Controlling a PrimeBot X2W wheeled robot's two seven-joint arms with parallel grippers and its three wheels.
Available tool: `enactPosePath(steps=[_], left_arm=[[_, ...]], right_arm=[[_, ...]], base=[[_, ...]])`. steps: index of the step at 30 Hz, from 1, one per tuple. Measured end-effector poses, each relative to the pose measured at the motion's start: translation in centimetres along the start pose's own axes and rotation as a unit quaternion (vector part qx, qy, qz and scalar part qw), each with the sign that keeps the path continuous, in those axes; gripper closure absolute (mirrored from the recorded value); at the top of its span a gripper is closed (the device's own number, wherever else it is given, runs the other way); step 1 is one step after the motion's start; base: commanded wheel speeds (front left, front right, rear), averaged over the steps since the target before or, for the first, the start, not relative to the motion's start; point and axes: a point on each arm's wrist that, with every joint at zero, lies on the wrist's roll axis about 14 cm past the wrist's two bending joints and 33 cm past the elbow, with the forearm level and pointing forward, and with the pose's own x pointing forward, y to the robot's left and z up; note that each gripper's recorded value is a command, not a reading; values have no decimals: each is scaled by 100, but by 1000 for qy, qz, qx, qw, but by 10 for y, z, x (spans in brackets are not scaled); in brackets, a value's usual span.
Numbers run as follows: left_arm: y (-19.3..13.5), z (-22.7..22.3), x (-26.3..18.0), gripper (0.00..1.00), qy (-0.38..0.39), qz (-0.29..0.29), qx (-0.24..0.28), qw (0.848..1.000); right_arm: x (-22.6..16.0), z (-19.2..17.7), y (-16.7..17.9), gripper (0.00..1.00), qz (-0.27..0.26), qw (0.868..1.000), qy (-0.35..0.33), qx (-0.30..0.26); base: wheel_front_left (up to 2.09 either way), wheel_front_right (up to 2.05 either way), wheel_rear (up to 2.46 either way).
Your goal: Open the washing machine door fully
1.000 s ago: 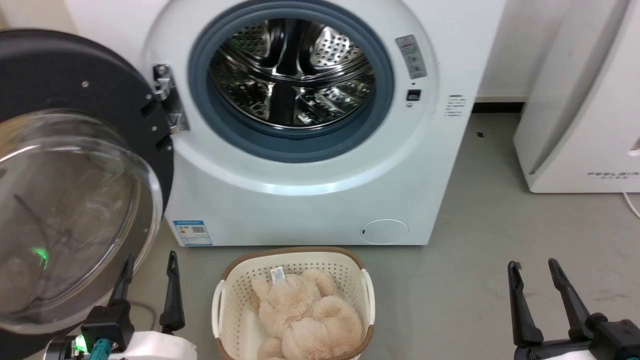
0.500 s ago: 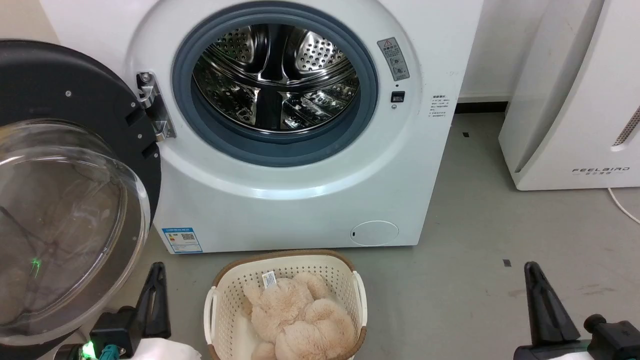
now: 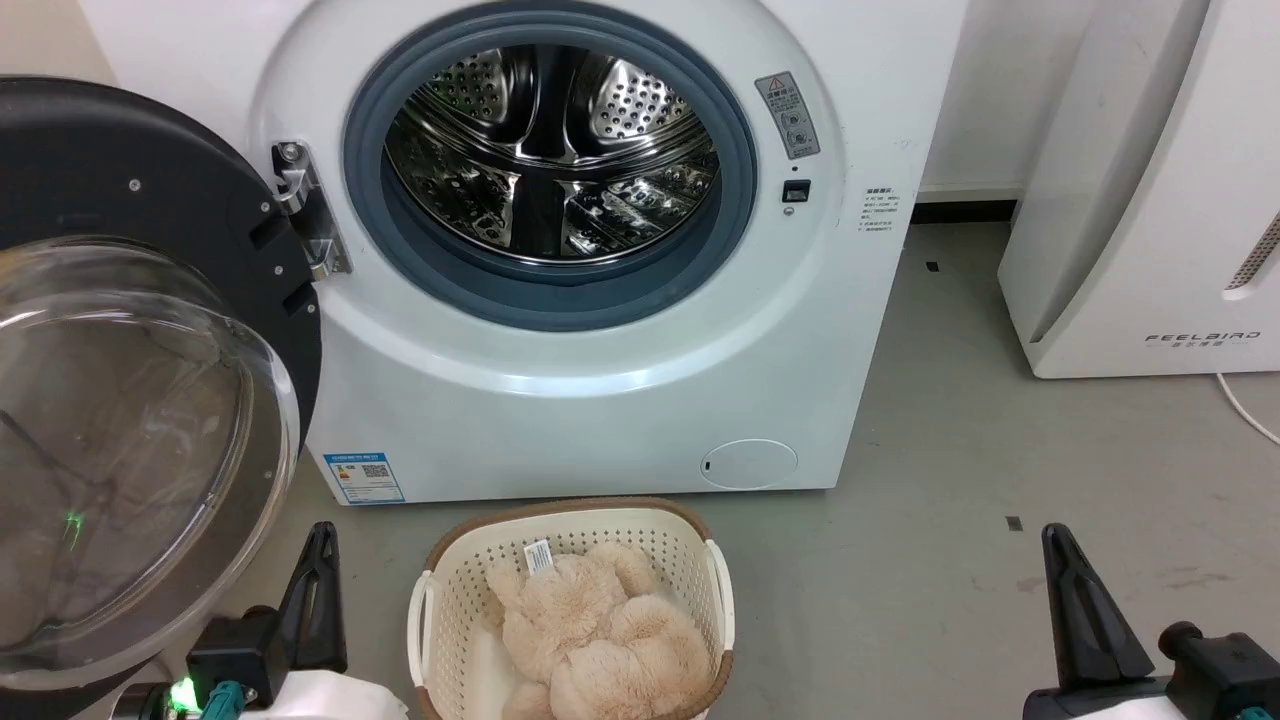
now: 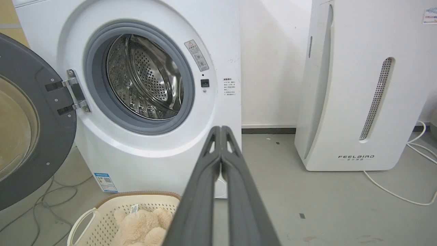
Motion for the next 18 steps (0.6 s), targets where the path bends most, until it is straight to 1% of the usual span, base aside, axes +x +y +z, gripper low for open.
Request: enactPosePath(steps=[18], left_arm=[[-5, -1, 1, 100, 11, -6, 0, 1000]], right_arm=[[3, -6, 4, 100, 9, 1000, 21, -12]], base=[[0, 0, 0]])
